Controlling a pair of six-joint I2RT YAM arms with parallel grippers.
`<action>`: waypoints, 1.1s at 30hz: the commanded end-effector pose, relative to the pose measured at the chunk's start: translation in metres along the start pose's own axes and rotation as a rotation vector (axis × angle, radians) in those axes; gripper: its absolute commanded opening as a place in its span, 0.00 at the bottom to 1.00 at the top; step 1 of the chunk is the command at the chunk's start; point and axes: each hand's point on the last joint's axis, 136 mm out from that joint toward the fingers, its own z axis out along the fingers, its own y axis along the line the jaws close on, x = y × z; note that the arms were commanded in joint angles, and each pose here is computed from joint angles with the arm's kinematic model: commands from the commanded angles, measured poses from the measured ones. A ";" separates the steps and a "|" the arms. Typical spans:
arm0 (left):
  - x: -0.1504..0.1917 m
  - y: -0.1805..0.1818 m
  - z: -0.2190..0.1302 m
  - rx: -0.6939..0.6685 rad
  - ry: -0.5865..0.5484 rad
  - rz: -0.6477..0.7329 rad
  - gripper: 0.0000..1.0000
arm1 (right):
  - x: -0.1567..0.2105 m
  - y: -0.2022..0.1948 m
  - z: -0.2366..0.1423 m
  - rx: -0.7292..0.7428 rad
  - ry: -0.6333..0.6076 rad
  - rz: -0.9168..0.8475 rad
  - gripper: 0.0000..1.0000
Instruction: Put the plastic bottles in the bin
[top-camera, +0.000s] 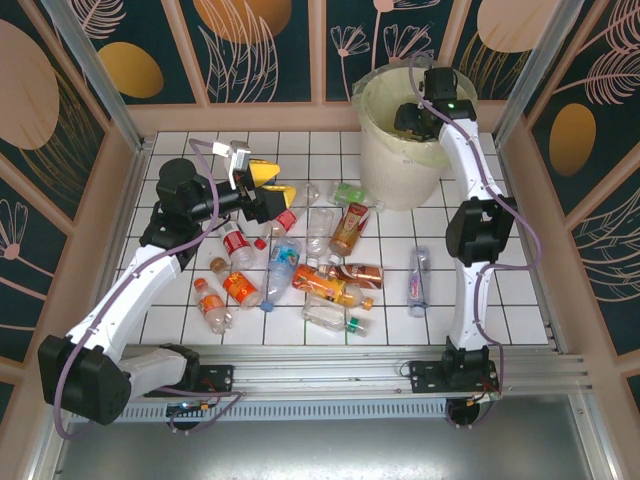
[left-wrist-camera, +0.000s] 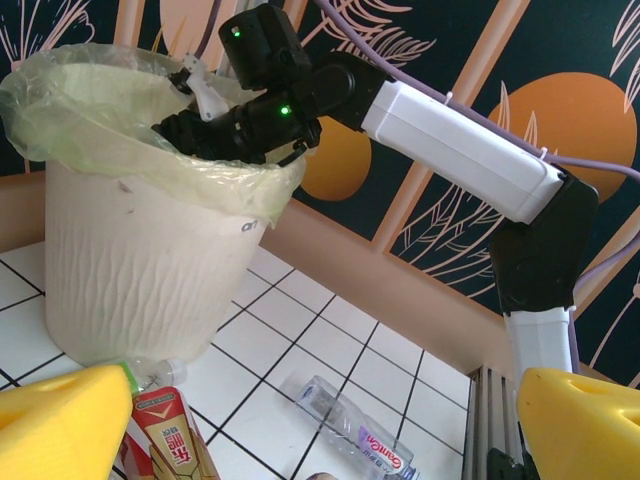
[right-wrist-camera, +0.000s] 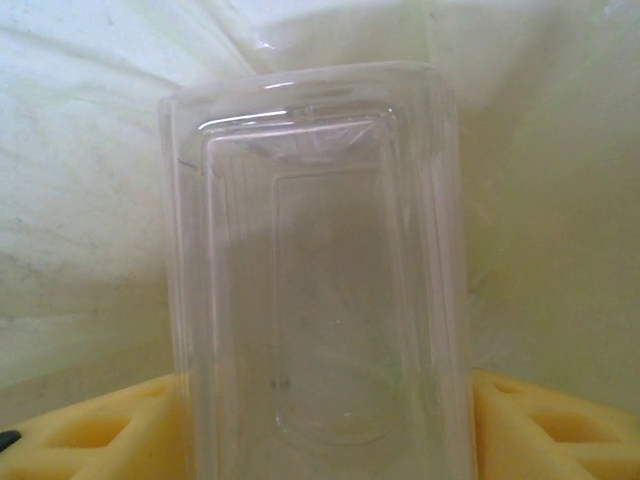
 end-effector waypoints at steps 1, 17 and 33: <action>0.003 -0.003 0.002 0.022 0.014 0.020 0.99 | -0.006 -0.002 -0.004 -0.009 -0.007 0.017 0.68; 0.003 -0.003 0.002 0.022 0.014 0.020 0.99 | -0.029 0.003 -0.036 -0.018 -0.075 0.007 0.76; 0.000 -0.006 0.000 0.024 0.003 0.027 0.98 | -0.057 0.026 -0.111 -0.111 -0.235 -0.030 0.75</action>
